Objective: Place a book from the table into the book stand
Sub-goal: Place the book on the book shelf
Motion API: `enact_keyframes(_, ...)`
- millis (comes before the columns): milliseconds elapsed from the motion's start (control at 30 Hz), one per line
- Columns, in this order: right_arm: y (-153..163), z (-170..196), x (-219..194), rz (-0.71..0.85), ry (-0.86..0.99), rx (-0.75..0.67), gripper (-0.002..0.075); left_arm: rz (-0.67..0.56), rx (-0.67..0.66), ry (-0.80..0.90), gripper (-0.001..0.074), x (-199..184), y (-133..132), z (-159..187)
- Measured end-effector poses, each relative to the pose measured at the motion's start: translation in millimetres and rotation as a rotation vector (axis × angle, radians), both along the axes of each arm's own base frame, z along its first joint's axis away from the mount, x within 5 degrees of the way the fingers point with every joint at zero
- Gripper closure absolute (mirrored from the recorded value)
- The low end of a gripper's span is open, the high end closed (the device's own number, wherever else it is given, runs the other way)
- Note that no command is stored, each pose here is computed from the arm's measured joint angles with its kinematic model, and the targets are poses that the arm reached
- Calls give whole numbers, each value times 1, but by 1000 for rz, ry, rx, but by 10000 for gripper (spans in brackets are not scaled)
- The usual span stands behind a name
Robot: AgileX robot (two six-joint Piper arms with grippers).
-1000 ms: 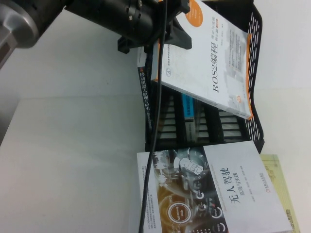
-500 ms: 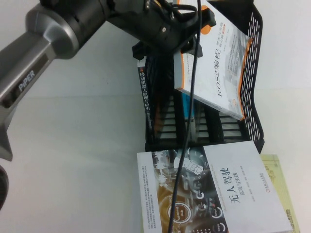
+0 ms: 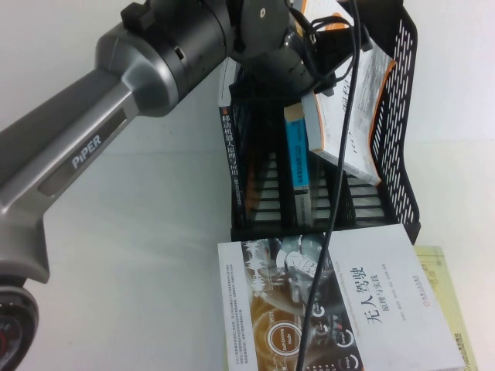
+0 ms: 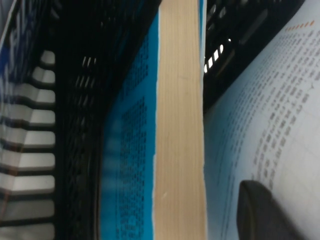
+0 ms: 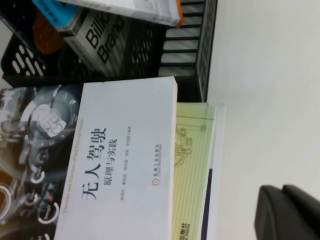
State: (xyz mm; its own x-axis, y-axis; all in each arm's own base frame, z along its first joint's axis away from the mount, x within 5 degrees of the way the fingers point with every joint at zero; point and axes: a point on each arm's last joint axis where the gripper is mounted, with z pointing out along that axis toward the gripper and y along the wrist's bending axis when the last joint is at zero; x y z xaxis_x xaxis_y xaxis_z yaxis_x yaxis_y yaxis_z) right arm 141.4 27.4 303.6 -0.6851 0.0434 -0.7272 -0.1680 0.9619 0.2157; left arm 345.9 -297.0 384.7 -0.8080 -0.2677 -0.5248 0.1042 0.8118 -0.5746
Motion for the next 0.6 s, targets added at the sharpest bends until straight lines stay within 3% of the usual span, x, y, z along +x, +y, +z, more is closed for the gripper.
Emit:
enact_keyframes(333, 0, 0, 0, 1, 2, 5, 727, 7, 27, 27, 630, -6, -8, -7)
enact_keyframes(600, 1, 0, 0, 1, 2, 9, 727, 10, 30, 98, 630, 3, -21, -35)
